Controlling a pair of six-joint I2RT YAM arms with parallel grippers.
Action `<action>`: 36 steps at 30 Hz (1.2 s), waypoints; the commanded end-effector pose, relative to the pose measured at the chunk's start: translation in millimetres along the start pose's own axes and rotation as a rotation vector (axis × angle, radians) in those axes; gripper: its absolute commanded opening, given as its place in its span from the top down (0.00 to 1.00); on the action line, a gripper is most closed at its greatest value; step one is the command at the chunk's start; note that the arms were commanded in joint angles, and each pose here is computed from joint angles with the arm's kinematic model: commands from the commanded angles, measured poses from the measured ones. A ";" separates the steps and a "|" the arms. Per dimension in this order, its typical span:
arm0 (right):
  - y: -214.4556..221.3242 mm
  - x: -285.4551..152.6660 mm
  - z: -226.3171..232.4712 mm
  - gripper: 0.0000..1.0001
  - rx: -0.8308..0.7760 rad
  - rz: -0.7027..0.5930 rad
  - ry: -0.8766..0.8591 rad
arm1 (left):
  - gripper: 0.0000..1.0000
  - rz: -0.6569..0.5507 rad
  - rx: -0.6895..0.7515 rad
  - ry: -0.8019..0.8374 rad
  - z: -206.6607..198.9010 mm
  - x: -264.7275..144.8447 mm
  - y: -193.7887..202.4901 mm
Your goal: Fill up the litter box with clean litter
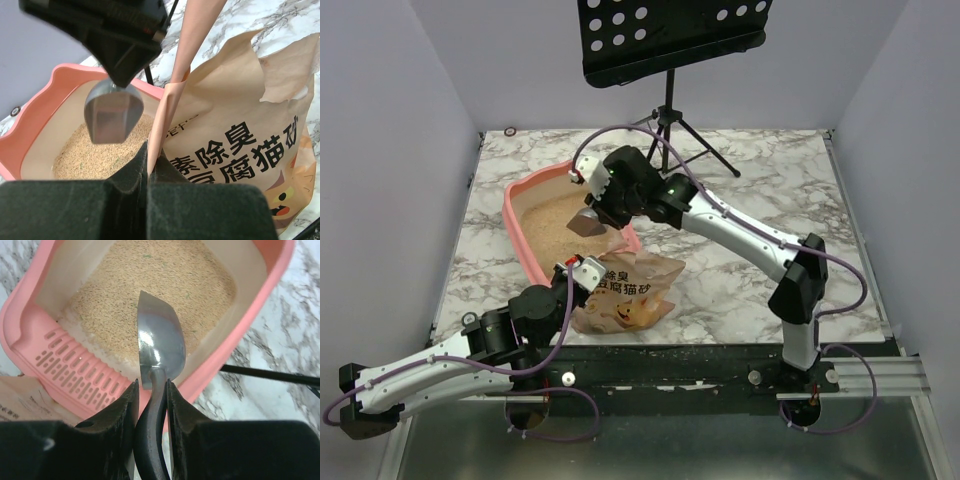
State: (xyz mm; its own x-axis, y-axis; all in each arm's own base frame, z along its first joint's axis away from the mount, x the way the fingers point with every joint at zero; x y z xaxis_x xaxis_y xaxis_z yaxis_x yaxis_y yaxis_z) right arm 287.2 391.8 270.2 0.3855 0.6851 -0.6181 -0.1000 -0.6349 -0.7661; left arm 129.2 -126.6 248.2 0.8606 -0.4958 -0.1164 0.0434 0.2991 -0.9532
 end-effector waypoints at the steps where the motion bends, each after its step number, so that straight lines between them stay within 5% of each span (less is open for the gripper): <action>1: -43.6 -77.6 -22.9 0.99 0.042 -0.209 0.212 | 1.00 -0.100 -0.088 -0.048 12.8 -4.1 -28.5; 8: -14.8 -175.3 -37.7 0.99 0.231 -0.193 0.412 | 1.00 -0.098 -0.082 -0.043 11.2 -3.0 -27.2; 12: 31.4 -204.9 -33.0 0.99 0.323 -0.071 0.458 | 1.00 -0.091 -0.075 -0.045 9.6 -0.3 -27.0; 27: 86.9 -303.7 49.1 0.99 0.502 -0.149 0.131 | 1.00 -0.041 -0.035 -0.015 -4.0 13.0 -18.7; 36: 91.0 -295.1 54.7 0.99 0.498 -0.154 0.081 | 1.00 -0.064 -0.048 0.004 -4.5 10.8 -20.5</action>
State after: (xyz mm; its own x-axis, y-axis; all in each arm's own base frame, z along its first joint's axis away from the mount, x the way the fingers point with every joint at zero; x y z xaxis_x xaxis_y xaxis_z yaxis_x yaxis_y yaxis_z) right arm 111.0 139.9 381.9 0.5482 0.6918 -0.4700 -0.4254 -0.2532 -0.8689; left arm 135.4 -139.7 243.1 0.8600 -0.4905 -0.1408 0.0314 0.3263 -0.9448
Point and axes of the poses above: each gripper's point midway between its finger pads, its own x axis out along the fingers, its own z axis along the line the jaws close on, y = z × x, the point moved 7 cm from there along -x, back along the fingers, and after that the axes turned 2 degrees about -x, right-handed, at the moved point
